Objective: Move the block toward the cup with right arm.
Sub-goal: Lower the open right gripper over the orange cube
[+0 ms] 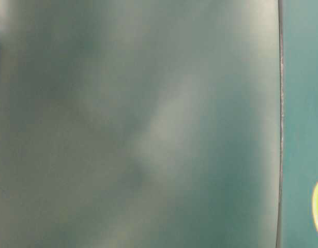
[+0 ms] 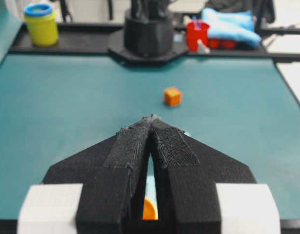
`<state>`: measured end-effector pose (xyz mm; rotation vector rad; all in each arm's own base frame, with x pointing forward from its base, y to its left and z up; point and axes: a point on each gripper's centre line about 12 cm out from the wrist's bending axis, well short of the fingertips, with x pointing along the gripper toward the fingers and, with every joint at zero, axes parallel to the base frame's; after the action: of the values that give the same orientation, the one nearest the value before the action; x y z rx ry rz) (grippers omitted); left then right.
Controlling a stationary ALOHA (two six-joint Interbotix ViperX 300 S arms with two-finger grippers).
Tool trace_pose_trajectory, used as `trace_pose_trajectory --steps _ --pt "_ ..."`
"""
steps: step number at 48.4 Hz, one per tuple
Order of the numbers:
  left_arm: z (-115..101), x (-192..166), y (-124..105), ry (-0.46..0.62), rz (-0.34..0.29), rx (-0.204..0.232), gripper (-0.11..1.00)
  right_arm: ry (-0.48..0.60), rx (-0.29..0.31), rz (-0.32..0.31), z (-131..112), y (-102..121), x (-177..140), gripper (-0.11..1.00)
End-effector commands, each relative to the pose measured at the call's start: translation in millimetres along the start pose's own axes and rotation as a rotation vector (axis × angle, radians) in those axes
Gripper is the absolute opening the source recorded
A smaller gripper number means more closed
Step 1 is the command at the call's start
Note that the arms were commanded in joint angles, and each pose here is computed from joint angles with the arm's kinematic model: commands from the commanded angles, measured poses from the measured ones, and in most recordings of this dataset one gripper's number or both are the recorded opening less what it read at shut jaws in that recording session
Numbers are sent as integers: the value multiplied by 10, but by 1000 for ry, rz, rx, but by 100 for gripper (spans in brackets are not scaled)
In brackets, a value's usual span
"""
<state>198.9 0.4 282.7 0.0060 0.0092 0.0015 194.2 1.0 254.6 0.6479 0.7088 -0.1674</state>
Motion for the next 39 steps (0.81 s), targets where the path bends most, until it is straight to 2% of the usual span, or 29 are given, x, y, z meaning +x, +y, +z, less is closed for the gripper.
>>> trace_pose_trajectory --steps 1,9,14,28,39 --pt "96 27 -3 -21 -2 3 0 25 40 -14 43 27 22 56" --pt "96 27 -3 -21 -2 3 0 106 161 -76 -15 -33 188 57" --pt "99 25 -3 -23 -2 3 0 154 207 -122 -50 -80 324 57" --pt "87 27 -3 -14 -2 3 0 316 239 -231 -117 -72 744 57" --pt "76 27 -3 -5 -2 2 0 432 265 -326 -159 -46 897 57"
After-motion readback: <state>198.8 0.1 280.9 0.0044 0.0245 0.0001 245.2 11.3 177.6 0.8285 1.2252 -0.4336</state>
